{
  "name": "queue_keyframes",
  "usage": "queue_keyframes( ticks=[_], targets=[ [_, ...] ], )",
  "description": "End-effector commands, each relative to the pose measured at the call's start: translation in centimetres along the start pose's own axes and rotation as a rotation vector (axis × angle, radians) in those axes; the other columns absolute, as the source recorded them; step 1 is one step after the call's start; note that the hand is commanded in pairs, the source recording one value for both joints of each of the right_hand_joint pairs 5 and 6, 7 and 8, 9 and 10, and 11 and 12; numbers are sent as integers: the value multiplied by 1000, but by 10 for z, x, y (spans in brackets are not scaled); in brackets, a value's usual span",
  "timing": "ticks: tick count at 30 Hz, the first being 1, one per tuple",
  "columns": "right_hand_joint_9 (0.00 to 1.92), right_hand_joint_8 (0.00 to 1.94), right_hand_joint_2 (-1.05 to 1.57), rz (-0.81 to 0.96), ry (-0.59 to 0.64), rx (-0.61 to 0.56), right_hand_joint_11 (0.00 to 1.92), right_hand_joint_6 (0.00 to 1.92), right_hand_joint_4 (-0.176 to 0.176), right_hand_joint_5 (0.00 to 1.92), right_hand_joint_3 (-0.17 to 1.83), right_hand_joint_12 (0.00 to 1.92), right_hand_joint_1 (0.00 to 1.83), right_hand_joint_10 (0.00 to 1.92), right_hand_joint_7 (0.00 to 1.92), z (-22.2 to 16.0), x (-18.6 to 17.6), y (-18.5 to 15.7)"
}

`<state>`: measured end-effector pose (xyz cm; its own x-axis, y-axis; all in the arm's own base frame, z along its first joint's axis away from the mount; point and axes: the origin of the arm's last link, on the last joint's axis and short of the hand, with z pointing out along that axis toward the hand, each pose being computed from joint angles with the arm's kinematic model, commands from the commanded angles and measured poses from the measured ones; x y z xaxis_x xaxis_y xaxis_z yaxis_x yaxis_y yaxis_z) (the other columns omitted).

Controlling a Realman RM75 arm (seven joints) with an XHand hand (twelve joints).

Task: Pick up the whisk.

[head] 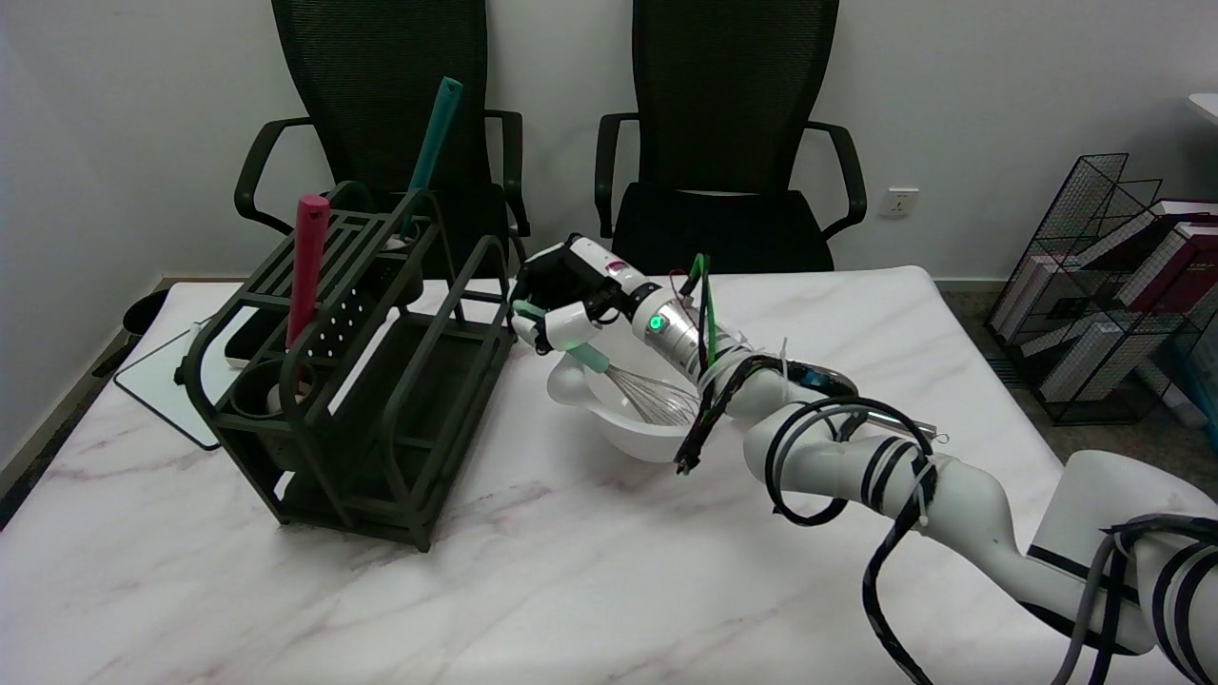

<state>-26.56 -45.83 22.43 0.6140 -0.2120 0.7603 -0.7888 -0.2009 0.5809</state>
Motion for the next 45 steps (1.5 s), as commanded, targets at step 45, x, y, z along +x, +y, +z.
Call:
queue_keyframes(
  ticks=[45],
  targets=[
    [1110,1014,352,73,-31,90,1140,577,0,577,1166,1140,1121,1110,1014,-15,-32,-26]
  ],
)
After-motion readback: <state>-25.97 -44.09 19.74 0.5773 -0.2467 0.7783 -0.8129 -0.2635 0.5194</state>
